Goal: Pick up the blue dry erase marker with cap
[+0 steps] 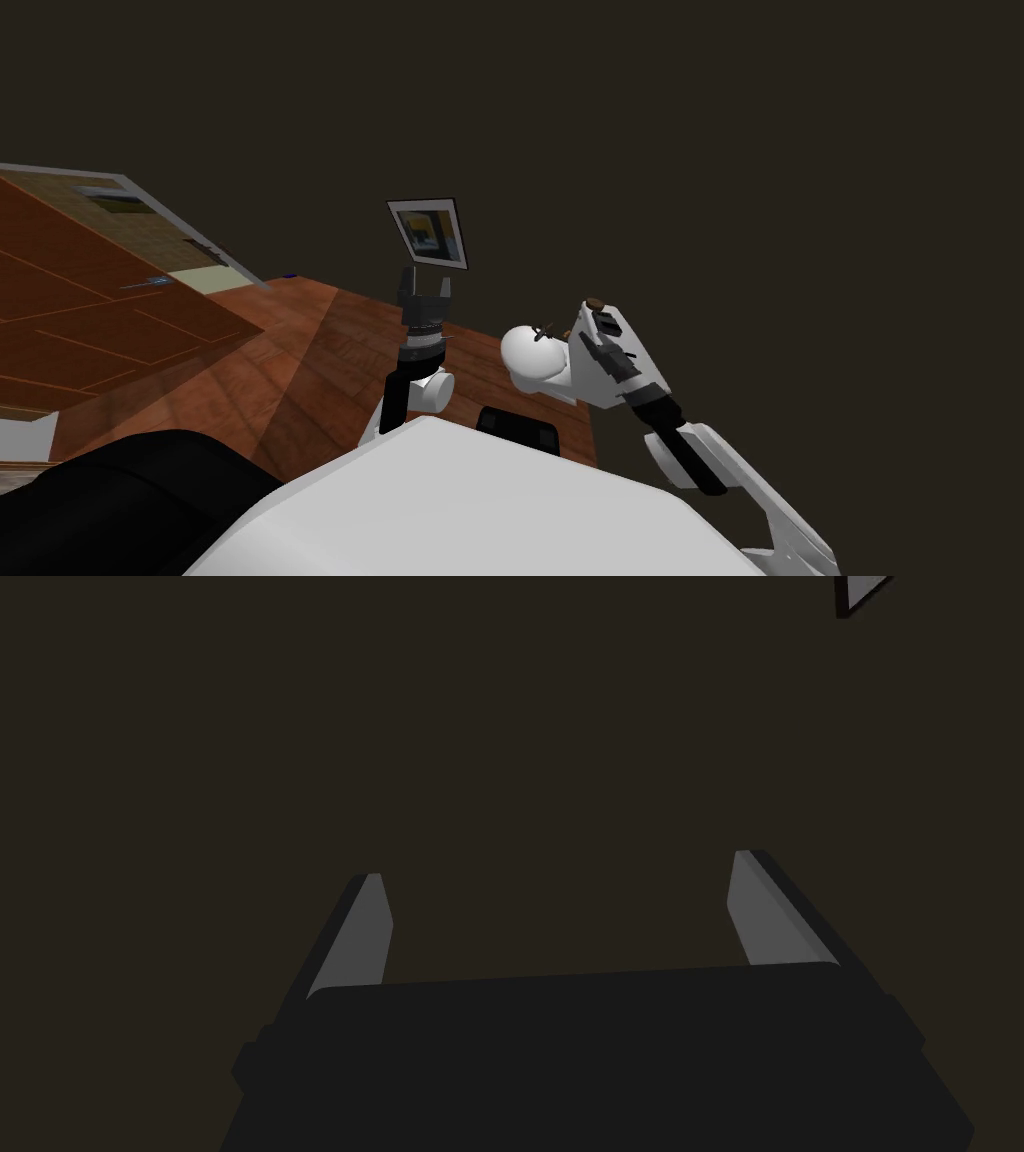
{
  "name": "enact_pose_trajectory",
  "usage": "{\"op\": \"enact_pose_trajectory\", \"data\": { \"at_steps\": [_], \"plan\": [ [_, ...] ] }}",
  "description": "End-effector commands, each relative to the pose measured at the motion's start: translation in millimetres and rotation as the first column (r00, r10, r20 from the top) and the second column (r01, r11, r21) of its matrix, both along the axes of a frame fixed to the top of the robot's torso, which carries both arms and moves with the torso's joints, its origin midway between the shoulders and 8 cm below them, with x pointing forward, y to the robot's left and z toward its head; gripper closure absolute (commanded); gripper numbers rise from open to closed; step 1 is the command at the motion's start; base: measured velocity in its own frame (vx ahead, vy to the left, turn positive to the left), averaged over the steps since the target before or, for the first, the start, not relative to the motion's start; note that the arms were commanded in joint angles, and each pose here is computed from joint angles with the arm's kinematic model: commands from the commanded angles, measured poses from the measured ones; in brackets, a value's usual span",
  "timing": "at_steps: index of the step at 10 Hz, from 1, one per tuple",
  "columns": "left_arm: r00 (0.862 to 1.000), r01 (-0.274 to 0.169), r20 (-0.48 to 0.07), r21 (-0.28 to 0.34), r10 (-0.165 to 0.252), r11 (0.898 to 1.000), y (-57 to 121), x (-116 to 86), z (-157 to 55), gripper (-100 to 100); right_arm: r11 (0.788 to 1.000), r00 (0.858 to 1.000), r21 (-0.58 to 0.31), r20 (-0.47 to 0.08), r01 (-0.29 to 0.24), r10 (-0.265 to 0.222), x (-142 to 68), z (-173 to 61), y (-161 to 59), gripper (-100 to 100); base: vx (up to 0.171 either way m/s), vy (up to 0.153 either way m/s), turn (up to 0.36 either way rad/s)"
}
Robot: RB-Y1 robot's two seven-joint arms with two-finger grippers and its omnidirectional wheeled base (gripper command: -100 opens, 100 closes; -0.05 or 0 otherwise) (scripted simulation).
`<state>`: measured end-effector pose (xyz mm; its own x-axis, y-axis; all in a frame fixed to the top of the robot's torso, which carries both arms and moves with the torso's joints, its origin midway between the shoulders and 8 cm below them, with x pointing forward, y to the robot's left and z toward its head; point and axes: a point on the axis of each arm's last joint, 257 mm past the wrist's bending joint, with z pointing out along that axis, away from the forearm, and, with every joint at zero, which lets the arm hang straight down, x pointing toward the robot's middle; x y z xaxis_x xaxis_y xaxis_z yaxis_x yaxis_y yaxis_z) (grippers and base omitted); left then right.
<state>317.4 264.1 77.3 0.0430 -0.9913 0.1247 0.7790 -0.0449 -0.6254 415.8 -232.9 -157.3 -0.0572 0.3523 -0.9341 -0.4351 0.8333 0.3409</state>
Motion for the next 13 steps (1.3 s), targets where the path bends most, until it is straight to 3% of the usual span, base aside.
{"op": "enact_pose_trajectory", "data": {
  "at_steps": [1,2,3,5,6,8,9,12,13],
  "plan": [
    [1.0,0.0,0.0,0.0,0.0,1.0,0.0,0.0,0.0,0,0.994,1.0,-0.112,-0.008,0.001,-0.001,5.0,-15.9,-12.1,-100,0.029,0.035,0.061],
    [1.0,0.0,0.0,0.0,0.0,1.0,0.0,0.0,0.0,0,0.98,1.0,-0.197,-0.014,0.003,-0.006,7.2,-28.7,-21.0,-100,0.036,0.053,0.138],
    [1.0,0.0,0.0,0.0,0.0,1.0,0.0,0.0,0.0,0,0.978,1.0,-0.21,-0.016,-0.001,-0.002,7.0,-29.6,-23.1,-100,0.029,0.038,0.038],
    [1.0,0.0,0.0,0.0,0.0,1.0,0.0,0.0,0.0,0,0.924,1.0,-0.383,-0.025,-0.006,-0.004,10.1,-52.7,-45.0,-100,0.026,0.053,0.104],
    [1.0,0.0,0.0,0.0,0.0,1.0,0.0,0.0,0.0,0,0.921,0.999,-0.389,-0.034,-0.003,-0.011,10.2,-57.2,-49.5,-100,0.017,0.051,0.051],
    [1.0,0.0,0.0,0.0,0.0,1.0,0.0,0.0,0.0,0,0.84,0.998,-0.543,-0.056,-0.007,-0.027,11.5,-85.1,-81.1,-100,0.0,0.058,0.132],
    [1.0,0.0,0.0,0.0,0.0,1.0,0.0,0.0,0.0,0,0.835,0.998,-0.55,-0.056,-0.01,-0.025,11.5,-84.7,-82.7,-100,0.006,0.048,0.054],
    [1.0,0.0,0.0,0.0,0.0,1.0,0.0,0.0,0.0,0,0.667,0.995,-0.744,-0.086,-0.035,-0.044,9.3,-117.1,-136.5,-100,-0.006,0.067,0.152],
    [1.0,0.0,0.0,0.0,0.0,1.0,0.0,0.0,0.0,0,0.664,0.994,-0.747,-0.095,-0.034,-0.056,8.2,-122.1,-143.1,-100,-0.011,0.06,0.044]
  ]
}}
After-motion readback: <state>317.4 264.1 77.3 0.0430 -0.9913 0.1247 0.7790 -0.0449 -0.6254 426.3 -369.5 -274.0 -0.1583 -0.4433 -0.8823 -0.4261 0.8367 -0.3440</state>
